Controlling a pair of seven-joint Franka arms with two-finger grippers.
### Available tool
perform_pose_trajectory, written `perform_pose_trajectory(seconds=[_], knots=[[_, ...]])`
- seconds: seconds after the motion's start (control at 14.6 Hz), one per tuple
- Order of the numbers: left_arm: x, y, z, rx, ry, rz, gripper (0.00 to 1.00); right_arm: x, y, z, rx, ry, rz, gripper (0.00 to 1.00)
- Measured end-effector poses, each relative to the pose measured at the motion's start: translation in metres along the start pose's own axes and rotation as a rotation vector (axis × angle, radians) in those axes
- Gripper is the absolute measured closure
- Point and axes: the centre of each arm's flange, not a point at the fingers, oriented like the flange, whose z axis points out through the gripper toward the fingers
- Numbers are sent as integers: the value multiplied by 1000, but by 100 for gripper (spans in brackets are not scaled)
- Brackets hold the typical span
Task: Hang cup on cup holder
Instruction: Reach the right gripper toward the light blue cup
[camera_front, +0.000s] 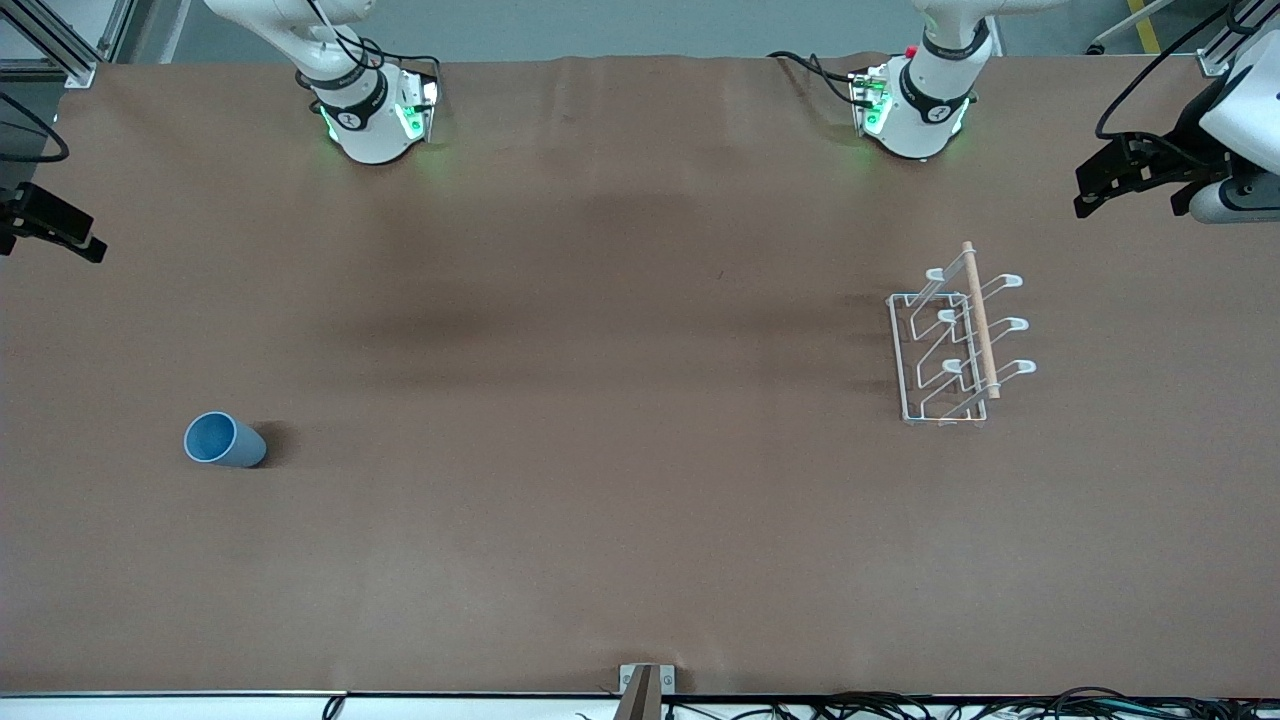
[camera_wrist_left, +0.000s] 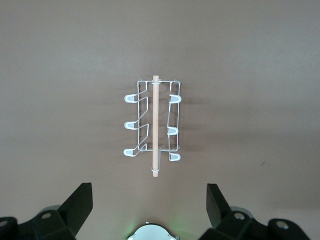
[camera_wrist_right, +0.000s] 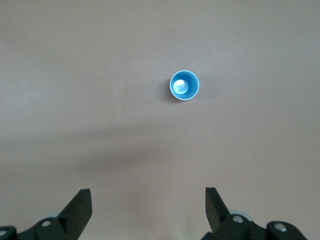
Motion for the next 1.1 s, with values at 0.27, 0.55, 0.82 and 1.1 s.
perform_pose_trajectory(seconds=[0.27,0.55,0.82,1.1], knots=[[0,0,0,0,0,0,0,0,0,0,0,-2,-7,0],[0,-2,-2,-1,3,-4,0,3,0,4,0,2,-8,0],[1,-7,-3,-2,7,-12,0,27,16,37,-4,5,23,0],[3,-7,0,-3,0,-12,0,55,50,109,-8,-2,77,0]])
